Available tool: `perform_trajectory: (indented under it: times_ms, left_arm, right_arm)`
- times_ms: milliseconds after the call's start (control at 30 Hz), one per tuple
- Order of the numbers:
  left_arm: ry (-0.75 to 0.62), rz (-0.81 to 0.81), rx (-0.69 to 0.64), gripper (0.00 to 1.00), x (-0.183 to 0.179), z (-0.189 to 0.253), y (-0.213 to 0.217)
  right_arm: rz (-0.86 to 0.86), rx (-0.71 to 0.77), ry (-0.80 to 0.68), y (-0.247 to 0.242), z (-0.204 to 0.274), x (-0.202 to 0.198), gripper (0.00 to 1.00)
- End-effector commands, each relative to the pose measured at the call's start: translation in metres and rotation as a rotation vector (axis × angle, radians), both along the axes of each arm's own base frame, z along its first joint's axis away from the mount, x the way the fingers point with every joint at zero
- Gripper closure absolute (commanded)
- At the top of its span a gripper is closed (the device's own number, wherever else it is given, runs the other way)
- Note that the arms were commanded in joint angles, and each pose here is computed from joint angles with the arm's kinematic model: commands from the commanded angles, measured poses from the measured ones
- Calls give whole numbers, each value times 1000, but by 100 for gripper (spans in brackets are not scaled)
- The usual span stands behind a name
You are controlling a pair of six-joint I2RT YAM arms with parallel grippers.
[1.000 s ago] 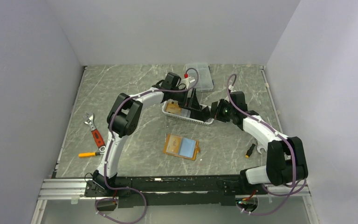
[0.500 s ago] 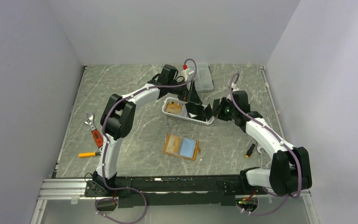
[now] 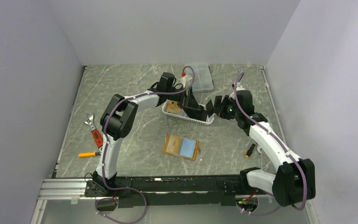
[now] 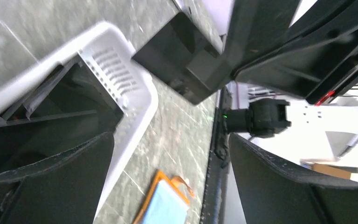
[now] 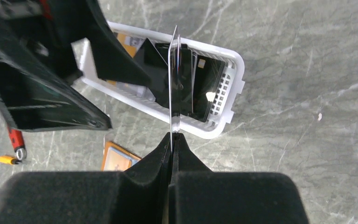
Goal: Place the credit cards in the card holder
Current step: Place the credit card in the storage box.
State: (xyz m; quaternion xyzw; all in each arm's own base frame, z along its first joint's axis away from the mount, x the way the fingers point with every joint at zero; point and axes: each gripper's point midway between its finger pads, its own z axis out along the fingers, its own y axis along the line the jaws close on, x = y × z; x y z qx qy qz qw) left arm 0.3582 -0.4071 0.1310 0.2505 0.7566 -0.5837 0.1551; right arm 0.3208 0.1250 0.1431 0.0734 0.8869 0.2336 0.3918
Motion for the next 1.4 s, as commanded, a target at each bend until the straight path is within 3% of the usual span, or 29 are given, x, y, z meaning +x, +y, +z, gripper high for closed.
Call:
perform_trajectory:
  times_ms: [0, 200, 567, 600, 633, 667, 700, 733, 767, 800, 833, 1100, 1367]
  left_arm:
    - [78, -47, -203, 0, -18, 51, -3]
    - [164, -46, -346, 1, -24, 80, 3]
    - [224, 39, -359, 5, -10, 78, 8]
    - [220, 40, -358, 4, -9, 78, 7]
    - [219, 40, -358, 4, -8, 77, 7]
    - [224, 44, -357, 4, -6, 75, 7]
    - [219, 46, -360, 5, -5, 75, 8]
    - [222, 52, -356, 4, -3, 72, 9]
    - [220, 58, -354, 4, -2, 69, 10]
    - [218, 63, -351, 5, -1, 67, 10]
    - [218, 66, -345, 5, 0, 66, 11]
    - [154, 99, -267, 5, 4, 49, 19]
    - [167, 26, -365, 6, 1, 85, 16]
  right_arm:
    - [-9, 26, -183, 0, 53, 18, 100]
    - [-26, 44, -274, -5, 64, 27, 100]
    - [-50, 74, -443, -10, 84, 45, 100]
    - [-51, 77, -460, -10, 84, 47, 78]
    - [-50, 83, -487, -10, 86, 49, 100]
    - [-51, 86, -505, -9, 87, 51, 100]
    - [235, 199, -497, 34, 89, 22, 100]
    - [356, 245, -494, 50, 90, 7, 100]
    - [462, 70, -634, 47, 86, 11, 100]
    - [255, 575, -258, 65, 99, -5, 100]
    - [233, 641, -204, 67, 102, -7, 100]
    - [216, 603, -148, 66, 80, -5, 100]
    - [266, 588, -90, 72, 63, -6, 100]
